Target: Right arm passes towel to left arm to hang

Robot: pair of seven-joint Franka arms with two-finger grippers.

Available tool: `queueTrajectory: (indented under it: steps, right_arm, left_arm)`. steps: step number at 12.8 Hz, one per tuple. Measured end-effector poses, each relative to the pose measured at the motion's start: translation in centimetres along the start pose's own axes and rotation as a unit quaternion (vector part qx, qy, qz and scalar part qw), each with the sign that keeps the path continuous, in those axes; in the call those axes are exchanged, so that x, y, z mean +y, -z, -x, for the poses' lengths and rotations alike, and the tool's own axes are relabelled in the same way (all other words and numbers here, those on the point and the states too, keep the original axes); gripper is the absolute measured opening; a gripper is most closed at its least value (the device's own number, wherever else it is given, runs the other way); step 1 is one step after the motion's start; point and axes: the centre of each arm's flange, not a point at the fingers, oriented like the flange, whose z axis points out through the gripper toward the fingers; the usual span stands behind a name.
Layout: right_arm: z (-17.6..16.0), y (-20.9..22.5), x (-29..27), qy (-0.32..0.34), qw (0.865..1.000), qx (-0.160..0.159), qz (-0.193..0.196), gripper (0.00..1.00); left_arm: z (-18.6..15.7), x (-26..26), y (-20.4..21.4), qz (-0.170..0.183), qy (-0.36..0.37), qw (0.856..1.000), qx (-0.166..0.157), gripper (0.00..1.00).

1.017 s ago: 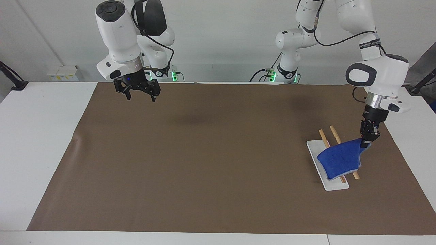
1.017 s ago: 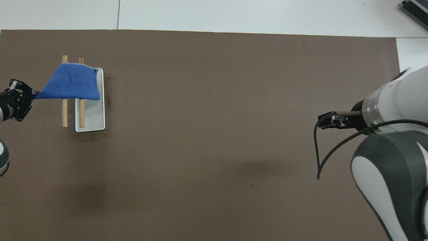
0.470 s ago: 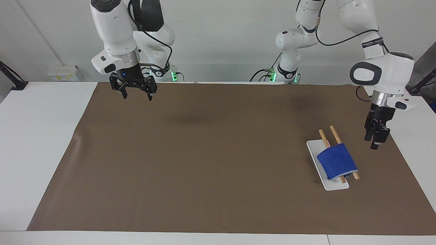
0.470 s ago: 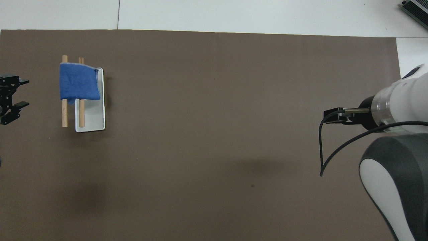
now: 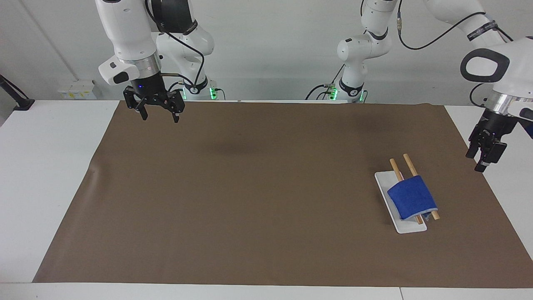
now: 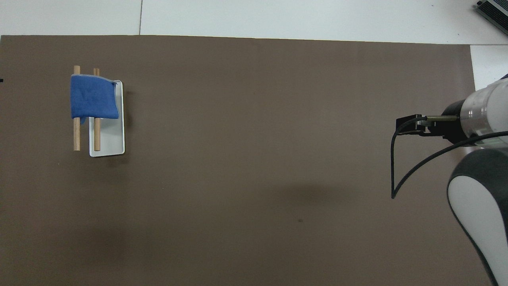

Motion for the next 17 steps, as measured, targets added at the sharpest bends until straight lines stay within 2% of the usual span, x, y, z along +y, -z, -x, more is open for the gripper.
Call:
queueTrajectory:
  steps: [2, 4, 7, 9, 11, 14, 15, 17]
  right_arm:
    - [-0.3, -0.1, 0.2, -0.002, 1.000, -0.003, 0.000, 1.00]
    - [-0.4, 0.1, 0.3, -0.003, 1.000, -0.003, 0.000, 1.00]
    - [-0.3, 0.0, 0.3, -0.003, 1.000, -0.007, 0.000, 1.00]
    - [-0.3, -0.1, 0.3, -0.003, 1.000, -0.009, 0.000, 1.00]
    - [-0.3, -0.1, 0.3, -0.003, 1.000, -0.009, 0.000, 1.00]
    - [-0.3, -0.1, 0.4, -0.004, 1.000, -0.009, 0.000, 1.00]
    - [-0.4, -0.1, 0.5, -0.005, 1.000, -0.009, 0.001, 1.00]
    - [-0.4, -0.1, 0.6, -0.006, 1.000, -0.010, 0.001, 1.00]
  left_arm:
    - [1.2, 1.1, 5.0, -0.041, -0.048, 0.998, -0.004, 0.89]
    - [3.9, 2.5, 8.3, -0.078, -0.127, 0.989, -0.022, 0.88]
    - [9.1, 4.8, 9.2, -0.115, -0.262, 0.955, -0.073, 0.88]
    - [11.9, 5.6, 9.5, -0.122, -0.342, 0.926, -0.100, 0.88]
    - [14.3, 6.4, 10.1, -0.122, -0.387, 0.907, -0.109, 0.88]
    - [18.1, 7.8, 11.3, -0.116, -0.425, 0.892, -0.105, 0.90]
    - [18.7, 8.0, 11.7, -0.114, -0.430, 0.890, -0.103, 0.99]
    - [18.9, 8.0, 12.2, -0.112, -0.431, 0.890, -0.100, 1.00]
